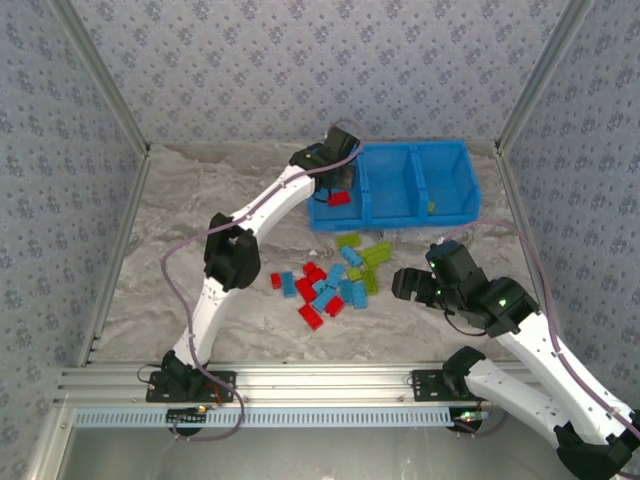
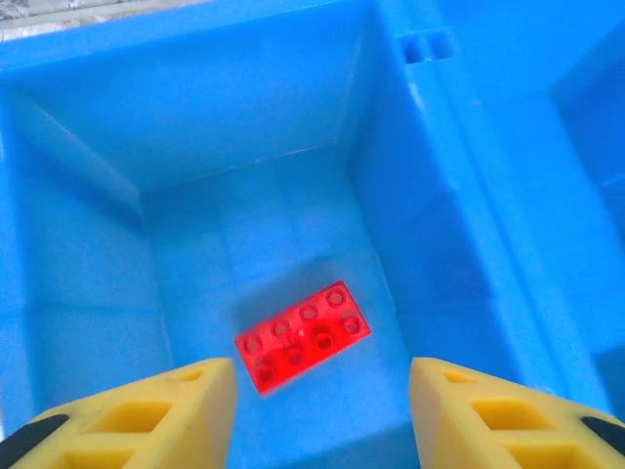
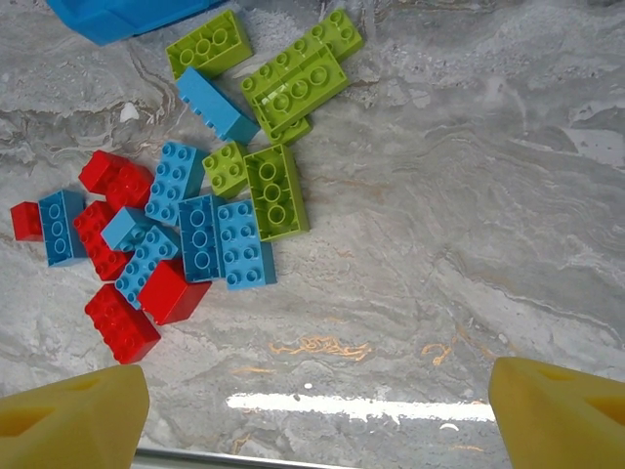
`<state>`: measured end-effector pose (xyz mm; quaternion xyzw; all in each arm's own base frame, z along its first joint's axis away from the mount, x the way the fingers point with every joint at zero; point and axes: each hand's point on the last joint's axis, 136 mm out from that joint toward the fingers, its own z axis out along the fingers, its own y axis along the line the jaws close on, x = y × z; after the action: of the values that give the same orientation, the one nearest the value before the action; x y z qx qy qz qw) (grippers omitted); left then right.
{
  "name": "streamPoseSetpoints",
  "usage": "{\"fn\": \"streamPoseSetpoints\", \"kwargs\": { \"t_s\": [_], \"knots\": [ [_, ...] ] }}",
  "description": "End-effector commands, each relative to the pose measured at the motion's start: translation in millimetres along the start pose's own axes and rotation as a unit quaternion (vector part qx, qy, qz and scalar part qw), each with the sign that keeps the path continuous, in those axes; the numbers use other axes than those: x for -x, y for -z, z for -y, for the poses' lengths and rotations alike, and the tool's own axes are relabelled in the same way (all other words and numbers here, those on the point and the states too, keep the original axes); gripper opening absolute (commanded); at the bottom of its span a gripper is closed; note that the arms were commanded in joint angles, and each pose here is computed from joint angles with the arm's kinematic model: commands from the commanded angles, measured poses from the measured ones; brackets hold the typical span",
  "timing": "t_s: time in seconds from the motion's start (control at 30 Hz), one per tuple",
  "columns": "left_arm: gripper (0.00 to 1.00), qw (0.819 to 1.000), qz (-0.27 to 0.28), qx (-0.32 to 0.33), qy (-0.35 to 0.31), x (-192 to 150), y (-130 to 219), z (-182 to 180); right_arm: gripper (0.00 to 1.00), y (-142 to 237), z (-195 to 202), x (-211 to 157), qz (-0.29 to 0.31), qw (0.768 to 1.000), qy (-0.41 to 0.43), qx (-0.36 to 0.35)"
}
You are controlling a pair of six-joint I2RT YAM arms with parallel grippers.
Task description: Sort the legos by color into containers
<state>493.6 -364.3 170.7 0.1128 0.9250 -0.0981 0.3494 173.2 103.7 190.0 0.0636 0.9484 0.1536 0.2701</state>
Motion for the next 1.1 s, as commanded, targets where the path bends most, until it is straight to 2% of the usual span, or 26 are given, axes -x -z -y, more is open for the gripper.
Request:
{"fn": "streamPoseSetpoints", "kwargs": {
  "t_s": [0.0,0.07,0.23,0.37,0.47,0.53,0.63,0.73,0.9,1.07],
  "knots": [
    [0.5,0.995,0.075,-0.063,-0.017,40,111,24,0.94,2,2,11,0.024,1.0,0.01,-0.016],
    [0.5,0.991,0.102,-0.083,-0.03,33,150,27,0.94,-3,-1,16,0.026,0.999,0.033,-0.02],
    [0.51,0.981,0.146,-0.11,-0.061,-19,235,6,0.94,-33,-20,25,0.002,0.995,0.099,-0.019],
    [0.53,0.974,0.173,-0.101,-0.11,-67,285,-27,0.91,-64,-49,31,-0.027,0.989,0.146,0.014],
    [0.57,0.964,0.174,-0.114,-0.165,-110,313,-50,0.84,-93,-65,39,-0.048,0.984,0.169,0.013],
    [0.63,0.955,0.162,-0.129,-0.214,-140,322,-59,0.8,-114,-71,42,-0.063,0.981,0.183,0.003],
    [0.74,0.92,0.094,-0.201,-0.324,-206,327,-56,0.77,-145,-70,50,-0.076,0.974,0.209,-0.035],
    [0.83,0.902,0.076,-0.236,-0.354,-238,327,-57,0.73,-173,-70,54,-0.1,0.964,0.238,-0.063],
    [0.99,0.895,0.115,-0.235,-0.361,-251,314,-61,0.63,-206,-89,57,-0.12,0.958,0.255,-0.054],
    [0.99,0.9,0.084,-0.232,-0.359,-264,298,-63,0.45,-229,-88,50,-0.143,0.952,0.262,-0.066]
  ]
}}
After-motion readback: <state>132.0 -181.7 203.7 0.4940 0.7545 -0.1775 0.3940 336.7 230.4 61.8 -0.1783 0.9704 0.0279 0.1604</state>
